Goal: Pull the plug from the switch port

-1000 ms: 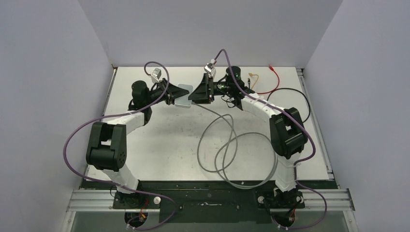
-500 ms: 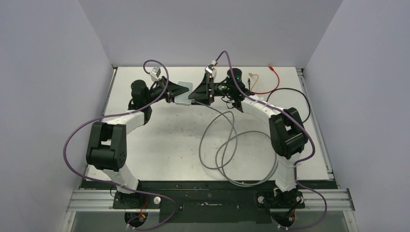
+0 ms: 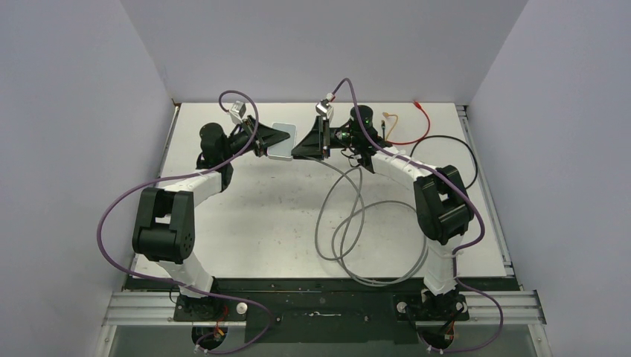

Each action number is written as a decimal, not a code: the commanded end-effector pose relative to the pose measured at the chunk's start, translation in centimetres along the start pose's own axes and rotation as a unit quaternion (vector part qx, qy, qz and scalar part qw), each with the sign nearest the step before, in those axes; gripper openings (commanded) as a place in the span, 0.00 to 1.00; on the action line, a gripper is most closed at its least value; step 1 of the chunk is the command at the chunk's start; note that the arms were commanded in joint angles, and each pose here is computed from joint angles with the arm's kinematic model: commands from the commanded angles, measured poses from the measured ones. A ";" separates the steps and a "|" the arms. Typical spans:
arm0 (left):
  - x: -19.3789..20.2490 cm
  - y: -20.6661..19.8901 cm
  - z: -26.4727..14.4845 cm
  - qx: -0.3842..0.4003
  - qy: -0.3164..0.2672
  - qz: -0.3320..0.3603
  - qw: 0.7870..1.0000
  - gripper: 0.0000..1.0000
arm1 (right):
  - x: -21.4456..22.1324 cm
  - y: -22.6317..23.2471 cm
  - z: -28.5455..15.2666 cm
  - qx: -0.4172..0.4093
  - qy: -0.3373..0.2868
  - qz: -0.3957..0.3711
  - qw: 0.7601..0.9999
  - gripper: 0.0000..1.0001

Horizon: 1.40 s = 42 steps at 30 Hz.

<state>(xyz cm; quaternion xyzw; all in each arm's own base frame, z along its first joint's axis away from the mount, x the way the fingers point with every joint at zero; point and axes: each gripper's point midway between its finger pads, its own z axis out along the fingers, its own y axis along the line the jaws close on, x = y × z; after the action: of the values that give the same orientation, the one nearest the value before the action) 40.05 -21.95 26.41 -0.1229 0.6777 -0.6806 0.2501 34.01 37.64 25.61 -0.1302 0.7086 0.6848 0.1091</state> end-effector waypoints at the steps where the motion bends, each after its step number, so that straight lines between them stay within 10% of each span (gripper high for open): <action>1: -0.9 -2.5 0.0 0.033 -0.013 0.042 0.998 0.00 | 0.1 3.9 -0.2 -0.038 0.003 -0.058 0.998 0.35; 12: -0.8 -2.3 -0.1 0.031 -0.014 0.041 0.999 0.00 | -0.1 4.3 -0.6 -0.041 0.002 -0.068 0.997 0.19; 23: -0.6 -1.7 -0.3 0.027 -0.014 0.039 0.999 0.00 | -0.1 5.5 -1.2 -0.050 -0.001 -0.090 0.995 0.42; 34: -0.6 -1.4 -0.3 0.024 -0.013 0.037 0.999 0.00 | -0.2 6.0 -1.3 -0.055 0.000 -0.099 0.994 0.21; 42: -0.8 -1.0 -0.3 0.020 -0.014 0.036 0.999 0.00 | -0.9 6.2 -2.3 -0.051 -0.015 -0.105 0.993 0.53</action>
<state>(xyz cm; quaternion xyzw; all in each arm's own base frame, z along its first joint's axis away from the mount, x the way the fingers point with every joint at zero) 39.86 -21.90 26.43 -0.1156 0.6753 -0.6826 0.2543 33.95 37.02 26.55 -0.1453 0.6950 0.6936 0.1215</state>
